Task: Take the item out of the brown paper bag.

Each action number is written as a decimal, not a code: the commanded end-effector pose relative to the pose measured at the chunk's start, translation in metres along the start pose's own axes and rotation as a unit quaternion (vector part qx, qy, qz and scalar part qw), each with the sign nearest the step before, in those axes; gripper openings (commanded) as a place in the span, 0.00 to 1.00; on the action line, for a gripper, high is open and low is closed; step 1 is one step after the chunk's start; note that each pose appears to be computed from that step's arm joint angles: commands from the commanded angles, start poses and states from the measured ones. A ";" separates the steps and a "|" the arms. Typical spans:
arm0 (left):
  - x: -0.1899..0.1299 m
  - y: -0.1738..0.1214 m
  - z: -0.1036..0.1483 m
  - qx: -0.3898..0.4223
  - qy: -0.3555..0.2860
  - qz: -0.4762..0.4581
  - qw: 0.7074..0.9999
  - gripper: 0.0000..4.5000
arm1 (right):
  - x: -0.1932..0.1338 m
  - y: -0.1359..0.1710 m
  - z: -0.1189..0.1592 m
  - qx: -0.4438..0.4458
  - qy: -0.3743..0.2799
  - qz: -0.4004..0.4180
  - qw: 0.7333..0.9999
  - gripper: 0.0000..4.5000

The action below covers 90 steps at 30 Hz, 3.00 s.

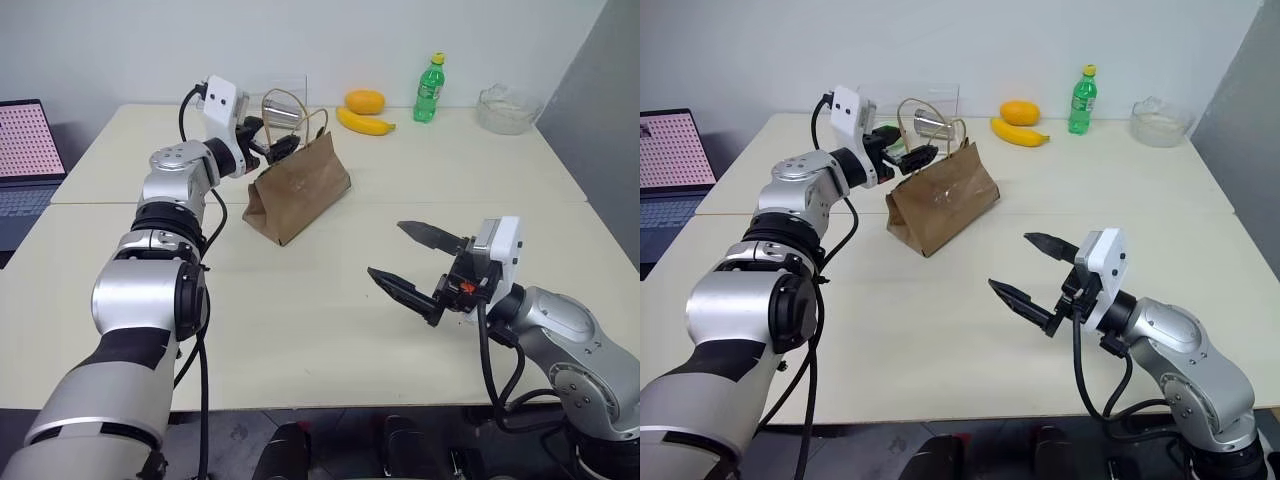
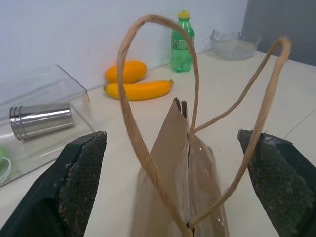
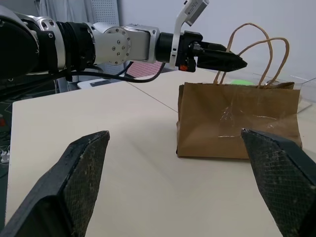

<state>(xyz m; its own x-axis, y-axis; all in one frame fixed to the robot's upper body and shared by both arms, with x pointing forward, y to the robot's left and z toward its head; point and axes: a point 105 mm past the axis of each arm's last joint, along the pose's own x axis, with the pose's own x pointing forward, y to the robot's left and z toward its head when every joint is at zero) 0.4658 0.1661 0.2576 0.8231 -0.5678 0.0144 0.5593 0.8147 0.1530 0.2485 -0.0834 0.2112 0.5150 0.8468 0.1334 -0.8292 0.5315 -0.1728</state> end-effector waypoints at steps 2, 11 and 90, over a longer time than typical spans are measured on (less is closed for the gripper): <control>-0.002 0.010 0.035 0.043 -0.033 0.026 0.998 0.80 | 0.001 0.006 0.011 -0.019 -0.017 0.011 1.000 1.00; 0.001 0.007 0.043 0.068 -0.035 0.027 0.997 0.16 | 0.002 0.008 0.010 -0.018 -0.016 0.010 1.000 1.00; 0.014 -0.067 0.062 0.073 -0.077 -0.201 0.974 0.01 | -0.033 -0.002 0.006 -0.027 0.022 -0.121 0.992 1.00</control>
<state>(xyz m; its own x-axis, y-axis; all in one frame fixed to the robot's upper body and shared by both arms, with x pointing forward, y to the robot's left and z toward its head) 0.4380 0.0940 0.2902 0.5206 -0.8534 0.0275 0.8180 0.5077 0.2703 0.2336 -0.1149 0.2060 0.7184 0.6872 0.1078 -0.6658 0.7242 -0.1797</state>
